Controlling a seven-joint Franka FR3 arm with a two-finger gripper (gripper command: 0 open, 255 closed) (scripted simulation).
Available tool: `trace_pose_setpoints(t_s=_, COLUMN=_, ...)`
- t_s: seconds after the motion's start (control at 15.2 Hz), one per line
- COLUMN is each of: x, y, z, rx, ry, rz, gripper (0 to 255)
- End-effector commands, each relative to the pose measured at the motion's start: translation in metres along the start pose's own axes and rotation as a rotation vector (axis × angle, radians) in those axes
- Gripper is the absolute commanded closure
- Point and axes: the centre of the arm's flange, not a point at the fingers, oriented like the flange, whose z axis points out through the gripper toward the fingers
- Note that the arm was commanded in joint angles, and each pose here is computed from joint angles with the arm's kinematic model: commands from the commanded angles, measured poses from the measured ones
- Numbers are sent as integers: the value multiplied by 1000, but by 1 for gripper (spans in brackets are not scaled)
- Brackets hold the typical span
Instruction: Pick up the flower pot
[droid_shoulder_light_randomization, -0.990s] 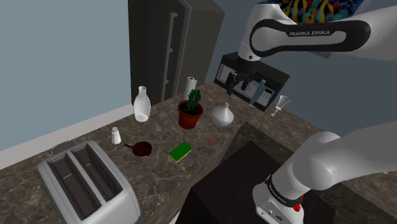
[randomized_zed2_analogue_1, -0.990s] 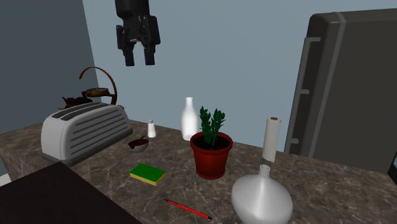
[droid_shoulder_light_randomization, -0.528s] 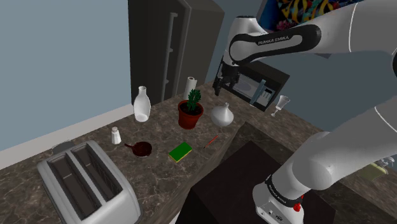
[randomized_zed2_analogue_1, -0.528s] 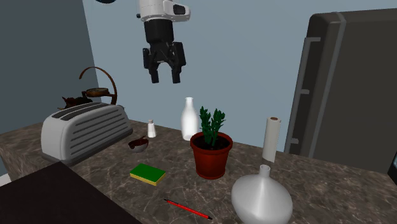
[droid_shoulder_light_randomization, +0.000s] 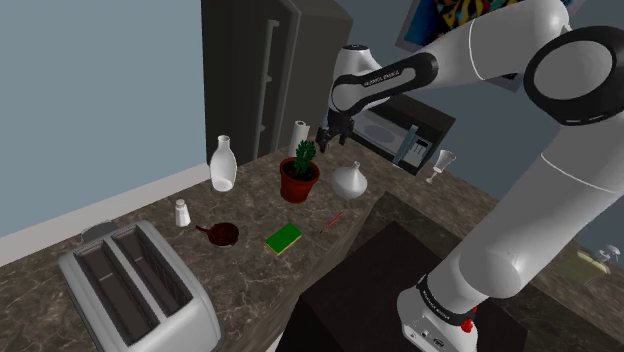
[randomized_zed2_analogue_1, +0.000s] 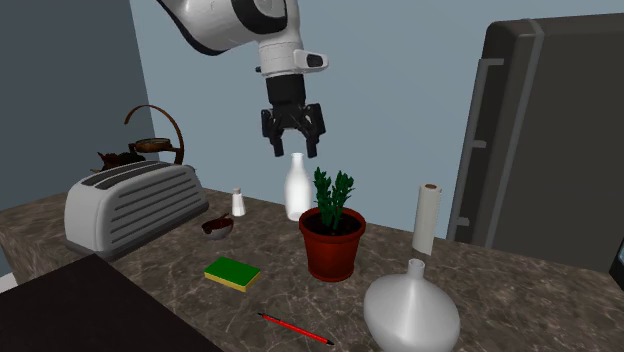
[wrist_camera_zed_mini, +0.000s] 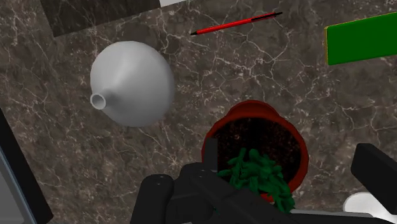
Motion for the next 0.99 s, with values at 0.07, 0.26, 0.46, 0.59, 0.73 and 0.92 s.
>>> trace_pose_setpoints(t_s=0.07, x=31, y=0, z=25, rx=-12, ry=12, rz=-12, gripper=0)
trace_pose_setpoints(t_s=0.26, x=61, y=-1, z=49, rx=-24, ry=23, rz=-24, gripper=0)
trace_pose_setpoints(t_s=0.46, x=81, y=-1, z=65, rx=-33, ry=30, rz=-32, gripper=0)
trace_pose_setpoints(t_s=0.59, x=81, y=-3, z=75, rx=-33, ry=30, rz=-32, gripper=0)
trace_pose_setpoints(t_s=0.73, x=81, y=-5, z=85, rx=-33, ry=30, rz=-32, gripper=0)
trace_pose_setpoints(t_s=0.92, x=81, y=-7, z=104, rx=-33, ry=30, rz=-32, gripper=0)
